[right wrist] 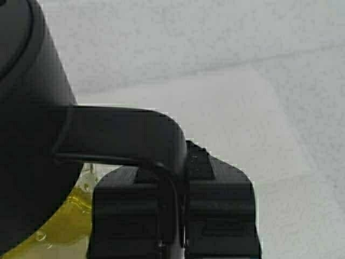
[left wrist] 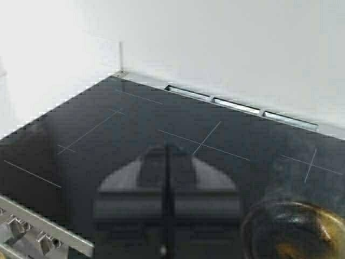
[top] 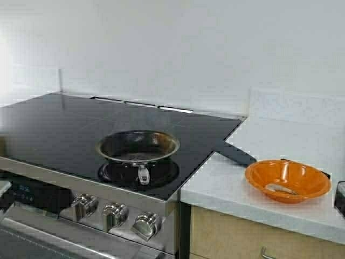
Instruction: Add oil to the pan and cook the shrimp and serve it
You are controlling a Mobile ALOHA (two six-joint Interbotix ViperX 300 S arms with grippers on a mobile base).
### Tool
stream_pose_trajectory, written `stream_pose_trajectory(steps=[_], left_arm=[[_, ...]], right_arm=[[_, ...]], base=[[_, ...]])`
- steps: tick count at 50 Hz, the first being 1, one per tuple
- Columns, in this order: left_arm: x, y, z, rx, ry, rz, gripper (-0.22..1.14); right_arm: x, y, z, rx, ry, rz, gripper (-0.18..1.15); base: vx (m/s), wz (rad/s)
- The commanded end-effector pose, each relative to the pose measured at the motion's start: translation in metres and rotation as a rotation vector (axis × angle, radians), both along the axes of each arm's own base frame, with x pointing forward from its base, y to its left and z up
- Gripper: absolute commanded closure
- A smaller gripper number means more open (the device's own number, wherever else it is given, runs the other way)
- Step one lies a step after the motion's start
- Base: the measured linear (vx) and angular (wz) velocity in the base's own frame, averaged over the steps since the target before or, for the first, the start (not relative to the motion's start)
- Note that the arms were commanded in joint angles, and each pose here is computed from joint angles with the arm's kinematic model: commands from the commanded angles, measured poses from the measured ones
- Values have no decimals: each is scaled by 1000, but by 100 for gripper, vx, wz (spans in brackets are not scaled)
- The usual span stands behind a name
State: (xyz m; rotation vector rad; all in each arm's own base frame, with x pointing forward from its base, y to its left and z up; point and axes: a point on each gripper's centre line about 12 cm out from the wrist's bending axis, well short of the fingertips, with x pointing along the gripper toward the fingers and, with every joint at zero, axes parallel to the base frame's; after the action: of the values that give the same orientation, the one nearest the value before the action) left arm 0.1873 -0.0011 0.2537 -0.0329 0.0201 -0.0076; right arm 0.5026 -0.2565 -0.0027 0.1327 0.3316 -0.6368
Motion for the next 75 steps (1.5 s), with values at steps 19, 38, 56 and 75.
stream_pose_trajectory(steps=[19, 38, 56, 75], left_arm=[[2, 0, 3, 6, -8, -3, 89], [2, 0, 2, 3, -3, -2, 89], [2, 0, 2, 3, -2, -2, 89], [2, 0, 2, 1, -2, -2, 89]], right_arm=[[13, -12, 11, -59, -101, -27, 88], [25, -9, -2, 64, 12, 19, 18], [22, -7, 0, 85, 32, 23, 11], [7, -1, -5, 105, 75, 21, 11]], base=[[0, 0], [0, 0], [0, 0], [0, 0]])
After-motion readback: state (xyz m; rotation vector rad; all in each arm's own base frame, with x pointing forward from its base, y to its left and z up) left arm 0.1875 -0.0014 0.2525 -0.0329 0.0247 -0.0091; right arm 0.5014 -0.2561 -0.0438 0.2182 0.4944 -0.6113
